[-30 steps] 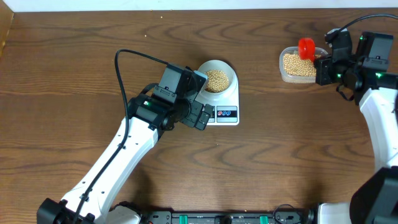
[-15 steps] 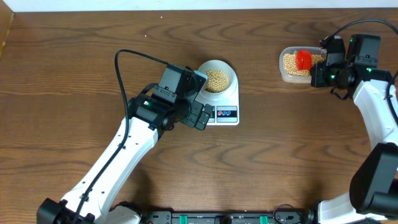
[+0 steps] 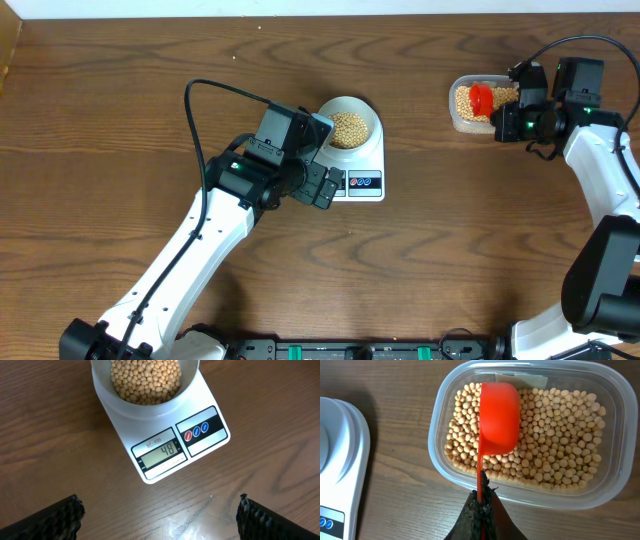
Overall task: Scoop item into bowl and weigh 50g on scale
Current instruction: 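Dip the red scoop into the tub beans with right gripper, then carry the scoop with a few beans over the bowl, right gripper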
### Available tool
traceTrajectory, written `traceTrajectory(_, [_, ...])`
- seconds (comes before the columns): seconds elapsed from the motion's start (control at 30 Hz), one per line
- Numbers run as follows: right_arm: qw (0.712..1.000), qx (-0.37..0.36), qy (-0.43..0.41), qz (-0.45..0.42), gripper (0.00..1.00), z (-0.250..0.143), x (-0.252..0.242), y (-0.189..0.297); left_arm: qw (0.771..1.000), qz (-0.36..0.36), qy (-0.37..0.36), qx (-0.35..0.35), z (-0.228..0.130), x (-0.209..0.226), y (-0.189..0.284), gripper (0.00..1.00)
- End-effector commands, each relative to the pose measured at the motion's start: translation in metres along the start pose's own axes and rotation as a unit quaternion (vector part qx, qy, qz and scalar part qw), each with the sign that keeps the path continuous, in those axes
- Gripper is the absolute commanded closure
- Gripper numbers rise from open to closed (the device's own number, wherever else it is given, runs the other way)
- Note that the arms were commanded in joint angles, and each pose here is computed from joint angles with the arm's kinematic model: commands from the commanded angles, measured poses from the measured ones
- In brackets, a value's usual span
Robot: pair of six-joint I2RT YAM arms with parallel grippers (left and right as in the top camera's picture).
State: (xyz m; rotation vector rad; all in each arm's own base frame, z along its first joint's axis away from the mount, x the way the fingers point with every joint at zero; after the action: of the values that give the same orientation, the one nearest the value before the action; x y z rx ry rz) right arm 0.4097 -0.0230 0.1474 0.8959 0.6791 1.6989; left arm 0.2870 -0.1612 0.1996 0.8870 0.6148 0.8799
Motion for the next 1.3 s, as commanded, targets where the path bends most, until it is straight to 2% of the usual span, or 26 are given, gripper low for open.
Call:
traceTrajectory(0.0, [0.999, -0.008, -0.010, 0.033, 0.99, 0.004, 0.005, -0.001, 1.000, -0.003, -0.001, 0.005, -0.001, 0.001, -0.003, 0.00])
traceTrajectory(0.17, [0.998, -0.018, -0.016, 0.053, 0.99, 0.006, 0.007, 0.001, 1.000, -0.003, -0.001, 0.005, -0.001, 0.001, -0.003, 0.00])
traceTrajectory(0.37, [0.996, -0.027, -0.066, 0.047, 0.99, 0.006, -0.012, 0.008, 1.000, -0.003, -0.001, 0.005, -0.001, 0.001, -0.003, 0.00])
traceTrajectory(0.8, [0.979, -0.078, -0.110, 0.150, 0.99, 0.009, -0.032, 0.036, 1.000, -0.003, -0.001, 0.005, -0.001, 0.001, -0.003, 0.00])
traceTrajectory(1.1, [0.955, -0.118, -0.082, 0.259, 0.99, 0.022, -0.010, 0.049, 1.000, -0.003, -0.001, 0.005, -0.001, 0.001, -0.003, 0.00])
traceTrajectory(1.27, [0.949, -0.112, -0.066, 0.287, 0.99, 0.025, 0.009, 0.046, 1.000, -0.003, -0.001, 0.005, -0.001, 0.001, -0.003, 0.00])
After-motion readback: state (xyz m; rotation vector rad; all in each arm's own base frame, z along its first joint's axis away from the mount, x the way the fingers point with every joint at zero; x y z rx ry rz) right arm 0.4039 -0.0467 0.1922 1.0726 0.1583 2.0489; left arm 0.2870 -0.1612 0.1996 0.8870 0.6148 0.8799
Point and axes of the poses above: each gripper's point midway between its finger pads, its own y axis back along the fingers, its own x axis along the line the jaws close on, z = x × y, the point moved 5 cm from there along y, back along the fingers
